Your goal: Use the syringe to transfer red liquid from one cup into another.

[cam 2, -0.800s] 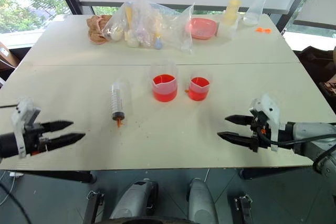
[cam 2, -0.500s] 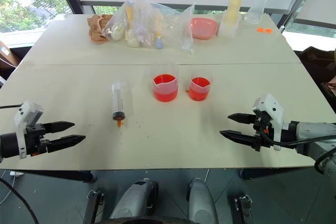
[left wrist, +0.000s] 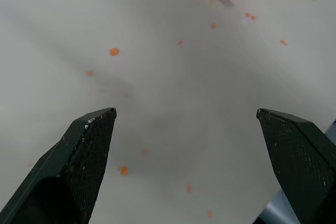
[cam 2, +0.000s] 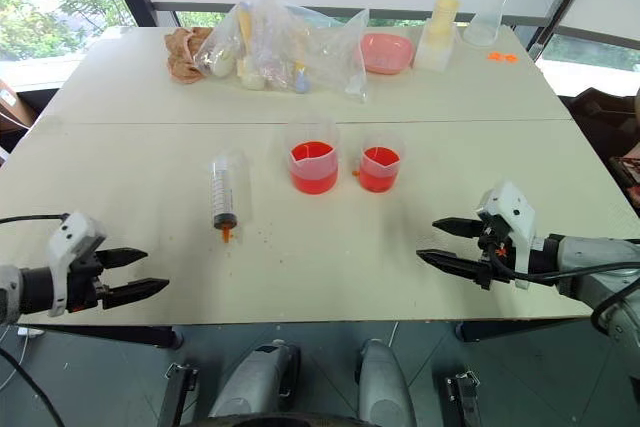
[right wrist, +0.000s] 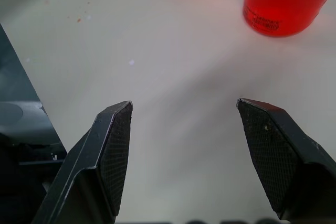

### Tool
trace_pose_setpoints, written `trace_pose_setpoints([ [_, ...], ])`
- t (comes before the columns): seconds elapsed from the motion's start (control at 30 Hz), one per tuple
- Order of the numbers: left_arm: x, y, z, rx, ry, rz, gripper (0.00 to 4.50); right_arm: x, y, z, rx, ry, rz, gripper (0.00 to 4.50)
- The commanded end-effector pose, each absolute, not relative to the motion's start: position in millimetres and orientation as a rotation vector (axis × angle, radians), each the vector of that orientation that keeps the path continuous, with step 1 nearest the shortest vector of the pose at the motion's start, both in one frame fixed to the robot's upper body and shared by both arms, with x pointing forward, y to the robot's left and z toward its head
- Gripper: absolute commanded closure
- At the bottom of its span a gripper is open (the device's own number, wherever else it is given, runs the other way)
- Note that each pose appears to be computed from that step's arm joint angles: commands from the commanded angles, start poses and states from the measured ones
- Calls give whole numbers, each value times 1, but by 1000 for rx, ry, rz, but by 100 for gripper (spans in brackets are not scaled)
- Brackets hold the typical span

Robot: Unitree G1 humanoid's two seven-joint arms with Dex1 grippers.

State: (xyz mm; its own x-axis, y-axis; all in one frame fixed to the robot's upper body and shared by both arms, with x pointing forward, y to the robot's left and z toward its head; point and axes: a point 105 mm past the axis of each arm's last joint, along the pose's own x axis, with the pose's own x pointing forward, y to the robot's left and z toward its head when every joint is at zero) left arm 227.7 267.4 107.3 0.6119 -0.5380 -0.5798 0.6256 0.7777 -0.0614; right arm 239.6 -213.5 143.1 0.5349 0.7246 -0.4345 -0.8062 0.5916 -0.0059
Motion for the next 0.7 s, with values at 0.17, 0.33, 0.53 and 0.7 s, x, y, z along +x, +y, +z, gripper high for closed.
trace_pose_setpoints([
  [0.17,251,263,135,287,701,-618,5,247,-205,164,-333,323,952,117],
  [0.33,271,243,169,203,755,-607,5,255,-191,192,-426,219,1005,117],
  [0.53,336,214,216,-41,785,-514,5,256,-152,231,-579,12,1126,117],
  [0.7,363,212,198,-58,924,-359,5,249,-129,240,-619,-69,1195,117],
])
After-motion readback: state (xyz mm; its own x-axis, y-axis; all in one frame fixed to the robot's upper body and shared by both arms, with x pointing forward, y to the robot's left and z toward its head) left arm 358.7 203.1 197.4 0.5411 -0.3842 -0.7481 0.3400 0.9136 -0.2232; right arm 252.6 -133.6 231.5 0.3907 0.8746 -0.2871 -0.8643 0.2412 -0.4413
